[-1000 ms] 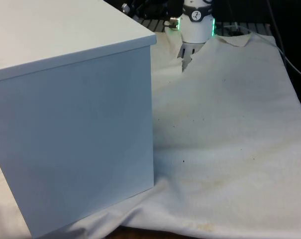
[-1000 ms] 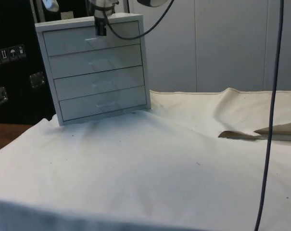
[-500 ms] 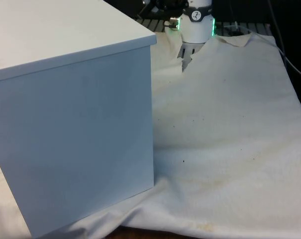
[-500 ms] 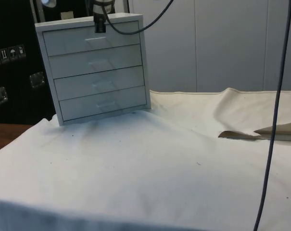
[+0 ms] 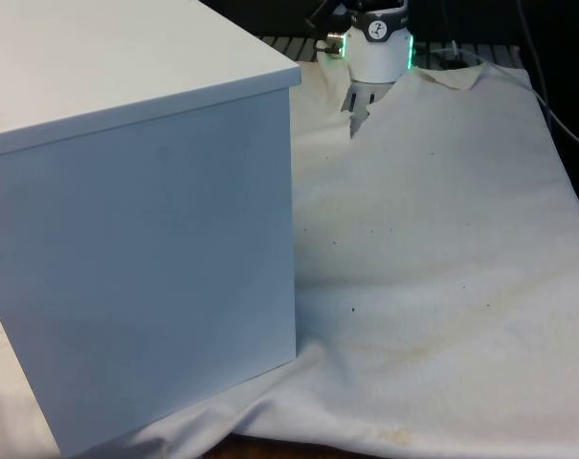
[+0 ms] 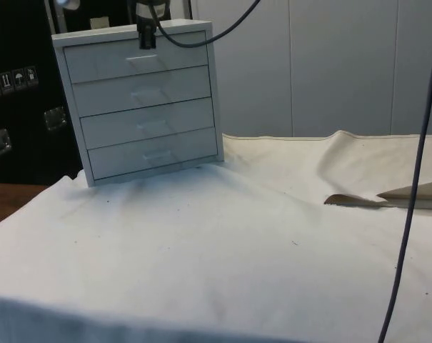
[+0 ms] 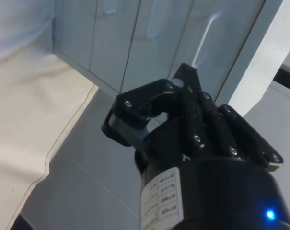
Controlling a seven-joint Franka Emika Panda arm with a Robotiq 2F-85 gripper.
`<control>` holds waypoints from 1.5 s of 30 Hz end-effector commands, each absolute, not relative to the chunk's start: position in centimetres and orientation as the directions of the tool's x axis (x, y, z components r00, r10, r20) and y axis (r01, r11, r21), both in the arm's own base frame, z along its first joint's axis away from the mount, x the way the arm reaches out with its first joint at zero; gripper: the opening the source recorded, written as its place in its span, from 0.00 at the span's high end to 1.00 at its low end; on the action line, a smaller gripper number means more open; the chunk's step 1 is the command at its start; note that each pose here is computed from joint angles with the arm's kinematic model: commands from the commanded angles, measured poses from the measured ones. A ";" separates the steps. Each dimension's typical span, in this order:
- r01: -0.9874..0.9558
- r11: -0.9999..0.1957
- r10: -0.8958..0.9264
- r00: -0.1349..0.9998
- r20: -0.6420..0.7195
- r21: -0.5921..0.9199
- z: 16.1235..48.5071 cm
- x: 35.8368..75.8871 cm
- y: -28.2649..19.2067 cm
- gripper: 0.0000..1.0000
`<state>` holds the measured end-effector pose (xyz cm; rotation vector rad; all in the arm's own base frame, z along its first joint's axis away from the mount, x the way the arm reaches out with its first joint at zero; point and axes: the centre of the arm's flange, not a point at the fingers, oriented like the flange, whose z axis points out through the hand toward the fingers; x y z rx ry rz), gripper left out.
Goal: Open the drawer, then close it.
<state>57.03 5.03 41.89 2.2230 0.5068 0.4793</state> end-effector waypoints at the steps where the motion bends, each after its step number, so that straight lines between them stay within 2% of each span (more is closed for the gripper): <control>1: 0.195 -0.605 0.500 0.848 0.177 0.772 42.0 56.7 5.5 1.00; 27: 0.193 -0.610 0.491 0.853 0.176 0.768 41.9 56.8 5.5 1.00; 40: 0.193 -0.610 0.491 0.854 0.175 0.769 41.9 56.8 5.5 0.30; 41: 0.193 -0.610 0.491 0.854 0.175 0.769 41.9 56.8 5.5 0.20; 42: 0.193 -0.610 0.491 0.854 0.175 0.769 41.9 56.8 5.5 0.14; 43: 0.193 -0.610 0.491 0.854 0.175 0.769 41.9 56.8 5.5 0.14; 45: 0.193 -0.610 0.491 0.854 0.175 0.769 41.9 56.8 5.5 0.04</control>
